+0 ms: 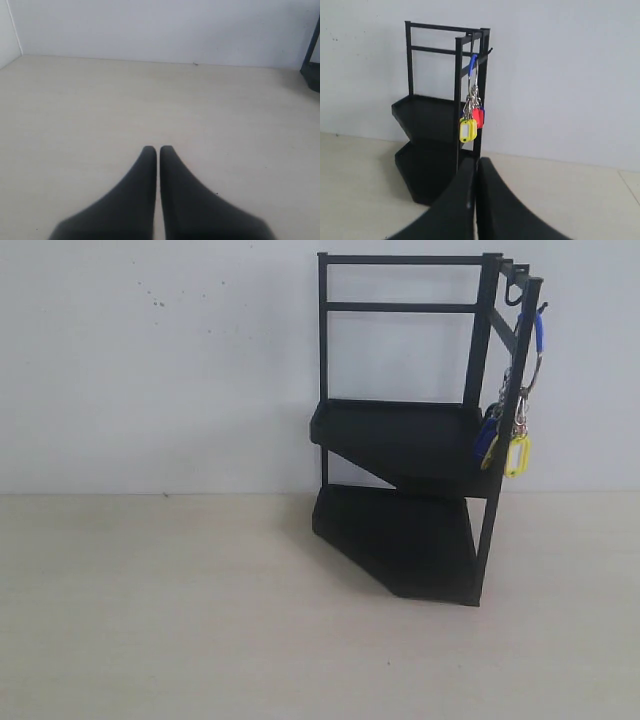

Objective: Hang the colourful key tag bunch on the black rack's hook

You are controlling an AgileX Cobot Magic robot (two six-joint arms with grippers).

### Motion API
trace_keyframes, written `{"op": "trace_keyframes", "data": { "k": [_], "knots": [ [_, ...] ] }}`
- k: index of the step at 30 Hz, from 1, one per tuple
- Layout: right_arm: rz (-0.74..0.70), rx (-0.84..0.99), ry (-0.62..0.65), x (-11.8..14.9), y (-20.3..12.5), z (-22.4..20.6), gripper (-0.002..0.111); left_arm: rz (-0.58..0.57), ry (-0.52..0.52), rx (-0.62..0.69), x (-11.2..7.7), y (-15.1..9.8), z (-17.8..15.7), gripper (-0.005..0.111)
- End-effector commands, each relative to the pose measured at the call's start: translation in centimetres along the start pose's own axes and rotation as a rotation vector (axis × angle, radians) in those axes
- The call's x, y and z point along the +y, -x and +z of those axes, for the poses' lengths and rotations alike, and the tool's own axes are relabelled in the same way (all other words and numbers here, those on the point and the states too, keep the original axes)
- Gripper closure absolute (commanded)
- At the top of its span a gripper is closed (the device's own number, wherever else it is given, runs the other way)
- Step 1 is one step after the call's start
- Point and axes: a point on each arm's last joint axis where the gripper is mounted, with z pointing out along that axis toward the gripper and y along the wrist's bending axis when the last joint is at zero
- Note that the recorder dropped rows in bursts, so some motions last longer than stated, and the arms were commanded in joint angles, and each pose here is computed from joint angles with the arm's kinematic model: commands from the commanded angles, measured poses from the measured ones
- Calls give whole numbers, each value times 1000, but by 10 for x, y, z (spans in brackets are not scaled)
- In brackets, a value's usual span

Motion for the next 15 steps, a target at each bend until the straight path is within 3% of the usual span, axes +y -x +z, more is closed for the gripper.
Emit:
{"op": "trace_keyframes", "data": {
  "k": [1, 8, 15],
  "knots": [
    [-1, -4, -12, 1, -46, 20, 108, -2, 3, -6, 0, 1, 0, 102],
    [57, 183, -10, 3, -126, 48, 108, -2, 4, -17, 0, 2, 0, 102],
    [84, 237, -14, 4, -154, 53, 108, -2, 4, -17, 0, 2, 0, 102]
  ]
}}
